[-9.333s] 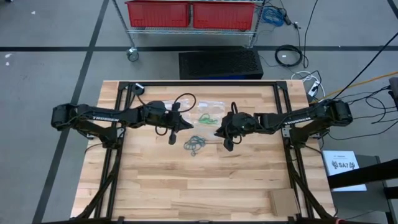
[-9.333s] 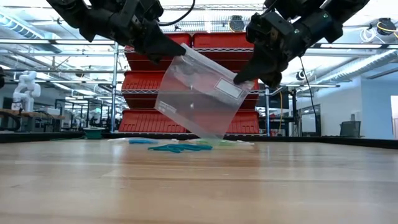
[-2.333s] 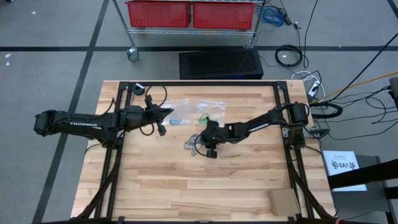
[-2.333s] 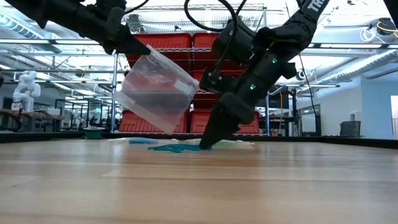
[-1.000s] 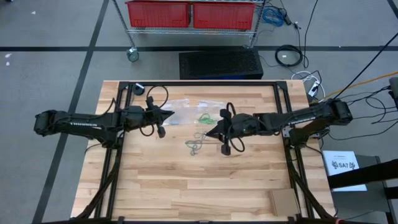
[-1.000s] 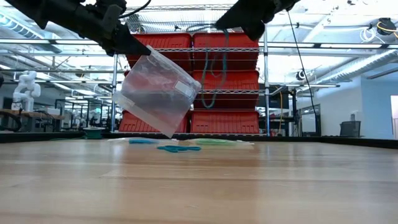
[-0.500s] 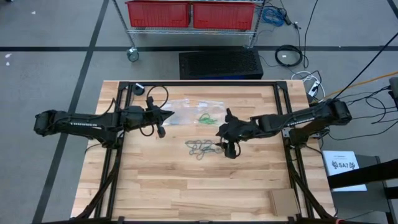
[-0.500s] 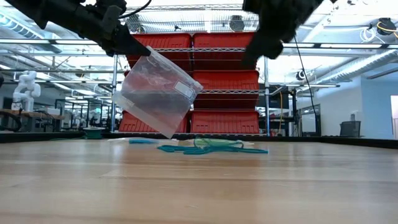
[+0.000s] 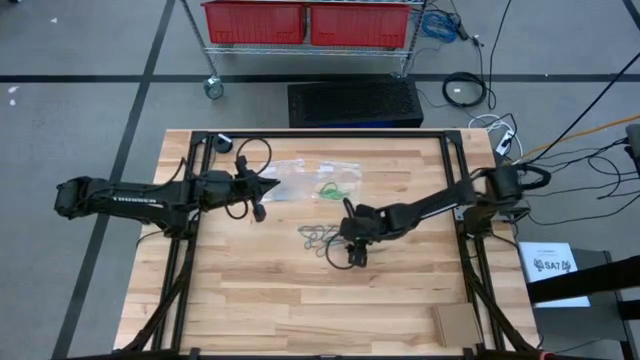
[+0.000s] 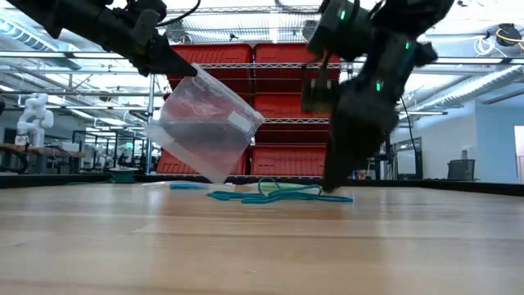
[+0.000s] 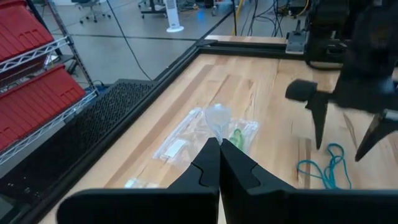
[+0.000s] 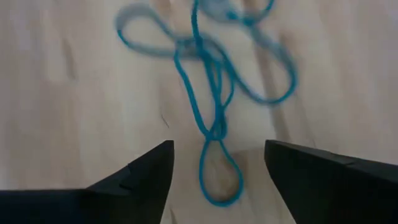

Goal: Sort rubber bands
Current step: Put the blue rubber band into the transparent zip bag

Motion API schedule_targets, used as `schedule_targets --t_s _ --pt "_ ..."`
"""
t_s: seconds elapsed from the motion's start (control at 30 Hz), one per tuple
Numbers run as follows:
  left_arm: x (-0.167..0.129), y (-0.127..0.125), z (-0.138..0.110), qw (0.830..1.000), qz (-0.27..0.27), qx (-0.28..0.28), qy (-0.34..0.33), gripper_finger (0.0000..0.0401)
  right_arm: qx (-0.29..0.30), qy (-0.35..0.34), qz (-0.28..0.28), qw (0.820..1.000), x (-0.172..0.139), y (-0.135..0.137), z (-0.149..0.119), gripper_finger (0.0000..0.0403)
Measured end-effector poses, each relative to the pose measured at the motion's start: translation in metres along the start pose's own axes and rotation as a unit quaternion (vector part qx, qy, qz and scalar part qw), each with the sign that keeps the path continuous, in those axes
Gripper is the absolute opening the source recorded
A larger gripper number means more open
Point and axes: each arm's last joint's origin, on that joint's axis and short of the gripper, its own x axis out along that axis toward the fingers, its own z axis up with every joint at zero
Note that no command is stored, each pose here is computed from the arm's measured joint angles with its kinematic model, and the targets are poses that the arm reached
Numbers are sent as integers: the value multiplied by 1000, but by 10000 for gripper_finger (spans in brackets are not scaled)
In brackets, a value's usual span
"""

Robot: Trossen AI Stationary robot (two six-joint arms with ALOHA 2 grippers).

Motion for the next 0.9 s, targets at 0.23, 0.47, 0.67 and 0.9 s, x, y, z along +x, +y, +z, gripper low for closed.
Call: schedule_targets --t_s 0.23,0.47,0.67,0.9 --pt "0 0 -1 1000 0 0 5 0 6 19 -19 1000 17 1 -6 216" --pt "0 0 -1 1000 0 -3 5 0 -7 23 -19 1000 16 9 -10 23" --pt "0 0 -1 1000 0 -2 4 0 -4 39 -12 999 8 16 -13 9" --pt "0 0 0 1000 0 -4 -2 0 -12 43 32 999 -39 28 -2 2"
